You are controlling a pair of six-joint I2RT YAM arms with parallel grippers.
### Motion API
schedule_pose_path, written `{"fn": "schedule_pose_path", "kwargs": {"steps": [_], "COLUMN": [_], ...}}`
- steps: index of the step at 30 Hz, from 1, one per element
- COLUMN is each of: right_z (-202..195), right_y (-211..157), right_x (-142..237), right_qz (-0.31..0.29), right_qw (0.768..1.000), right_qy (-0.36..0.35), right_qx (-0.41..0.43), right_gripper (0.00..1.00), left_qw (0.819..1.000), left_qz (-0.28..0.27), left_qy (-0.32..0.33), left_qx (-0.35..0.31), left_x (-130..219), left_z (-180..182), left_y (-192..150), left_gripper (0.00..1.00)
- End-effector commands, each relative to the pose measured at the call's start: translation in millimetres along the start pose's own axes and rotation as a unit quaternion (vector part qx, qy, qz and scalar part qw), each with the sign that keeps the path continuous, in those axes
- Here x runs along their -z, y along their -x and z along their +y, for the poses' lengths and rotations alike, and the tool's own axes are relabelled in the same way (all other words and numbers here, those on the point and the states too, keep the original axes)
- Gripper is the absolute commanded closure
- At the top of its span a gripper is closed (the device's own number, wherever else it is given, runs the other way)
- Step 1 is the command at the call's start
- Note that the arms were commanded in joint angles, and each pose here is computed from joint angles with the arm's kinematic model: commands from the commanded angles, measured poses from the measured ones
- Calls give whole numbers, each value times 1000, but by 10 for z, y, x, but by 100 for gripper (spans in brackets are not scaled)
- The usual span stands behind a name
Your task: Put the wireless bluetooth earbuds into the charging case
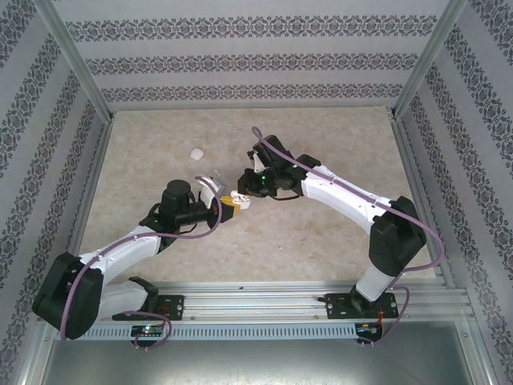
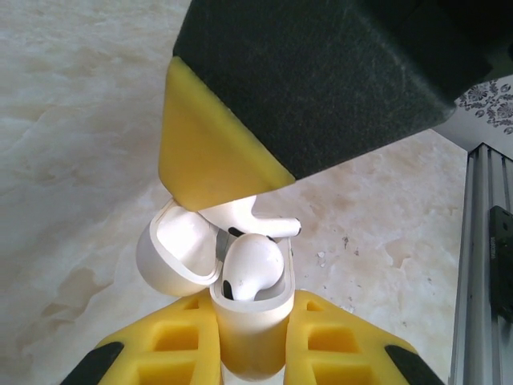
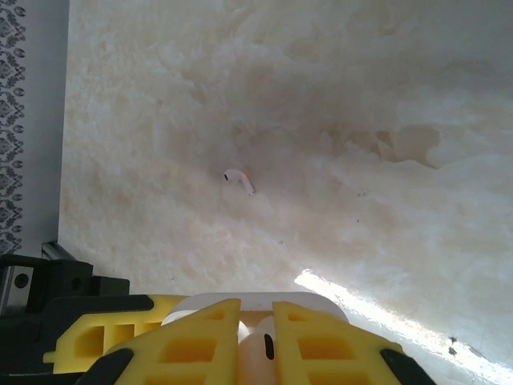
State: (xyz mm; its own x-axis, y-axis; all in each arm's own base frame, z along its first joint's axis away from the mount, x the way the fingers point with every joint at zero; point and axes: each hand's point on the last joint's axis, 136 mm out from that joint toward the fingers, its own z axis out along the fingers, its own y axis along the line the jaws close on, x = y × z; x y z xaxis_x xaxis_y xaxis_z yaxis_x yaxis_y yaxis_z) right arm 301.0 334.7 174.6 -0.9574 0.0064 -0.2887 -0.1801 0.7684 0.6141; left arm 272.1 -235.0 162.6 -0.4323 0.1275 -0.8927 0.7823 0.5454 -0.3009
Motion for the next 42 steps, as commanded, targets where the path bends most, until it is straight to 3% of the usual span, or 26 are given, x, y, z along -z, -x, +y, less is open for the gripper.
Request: {"fn": "schedule_pose_path", "kwargs": {"steps": [1, 7, 12, 24, 33, 42], "right_z": [80, 104, 22, -1291, -2140, -2305], "right_y": [238, 350, 372, 227, 133, 108], "right_x": [179, 345, 385, 289, 45, -123], "right_qz": [-72, -125, -134, -90, -19, 33], "right_qw": [997, 992, 991, 981, 944, 891], "right_qy": [11, 16, 7, -160, -328, -447], "right_qx": [11, 14, 1, -55, -12, 73], "right_gripper": [85, 86, 85, 85, 86, 84], "left_qw": [998, 998, 999, 997, 996, 995], "left_qz": [-45, -53, -47, -16, -5, -6], "left_qy": [-20, -15, 10, 72, 92, 103], "left_qx": [-28, -28, -16, -2, -6, 0], "left_x": [62, 91, 85, 167, 287, 353], "left_z": [-120, -120, -27, 149, 147, 159], "left_y": [243, 277, 223, 6, -56, -116], "left_gripper": [100, 100, 100, 100, 100, 100]}}
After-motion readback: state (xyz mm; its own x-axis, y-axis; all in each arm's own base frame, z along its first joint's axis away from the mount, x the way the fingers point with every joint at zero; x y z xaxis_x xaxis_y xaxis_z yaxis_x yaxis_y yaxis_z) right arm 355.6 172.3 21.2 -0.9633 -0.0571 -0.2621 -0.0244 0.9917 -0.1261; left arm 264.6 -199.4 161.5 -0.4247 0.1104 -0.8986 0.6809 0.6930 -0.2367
